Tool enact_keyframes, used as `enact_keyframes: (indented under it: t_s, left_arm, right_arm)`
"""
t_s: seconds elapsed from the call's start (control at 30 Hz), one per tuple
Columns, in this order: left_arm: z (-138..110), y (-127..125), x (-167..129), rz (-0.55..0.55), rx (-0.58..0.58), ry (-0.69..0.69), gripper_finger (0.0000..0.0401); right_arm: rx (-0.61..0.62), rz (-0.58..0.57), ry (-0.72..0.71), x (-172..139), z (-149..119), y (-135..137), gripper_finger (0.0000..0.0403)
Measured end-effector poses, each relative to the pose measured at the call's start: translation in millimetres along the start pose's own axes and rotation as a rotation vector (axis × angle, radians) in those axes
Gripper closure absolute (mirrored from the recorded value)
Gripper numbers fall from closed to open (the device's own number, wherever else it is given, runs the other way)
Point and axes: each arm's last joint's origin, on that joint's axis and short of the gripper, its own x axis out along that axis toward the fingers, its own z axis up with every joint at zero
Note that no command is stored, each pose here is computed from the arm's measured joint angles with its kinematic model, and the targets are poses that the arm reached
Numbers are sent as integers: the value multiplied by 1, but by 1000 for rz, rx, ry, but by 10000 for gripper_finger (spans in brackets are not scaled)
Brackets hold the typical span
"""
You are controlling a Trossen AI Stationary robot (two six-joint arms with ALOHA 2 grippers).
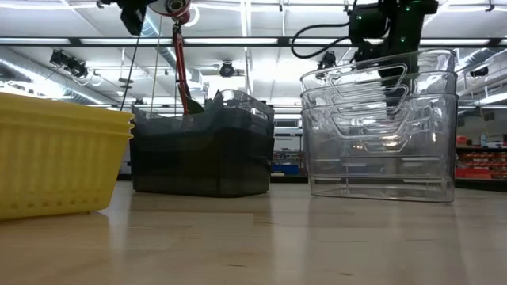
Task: Stack baskets by color
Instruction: Stack the left transparent bin on the transparent bins, then return to Home Position
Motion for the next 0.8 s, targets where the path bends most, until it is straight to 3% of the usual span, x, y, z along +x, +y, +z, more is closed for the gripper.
enact_keyframes:
  t_s: [0.13,0.27,0.37,0.5,0.67,0.8]
  left_arm:
    - [1,-4,20,39,-4,36,389]
    - [3,-6,38,47,10,70,388]
    - [7,-7,45,44,8,70,389]
    - [12,-7,56,58,5,74,392]
    - [14,-6,73,20,11,137,392]
    - [22,-8,77,15,58,136,392]
  right_arm:
    - [1,-40,-50,-6,4,-2,146]
    - [8,-92,6,-8,-1,-4,147]
    - [-26,-21,0,-8,0,-3,147]
    - [-15,-36,-9,-10,-2,-4,147]
    - [1,-2,-73,-22,-8,-3,147]
    - [26,22,-231,-42,-15,-1,147]
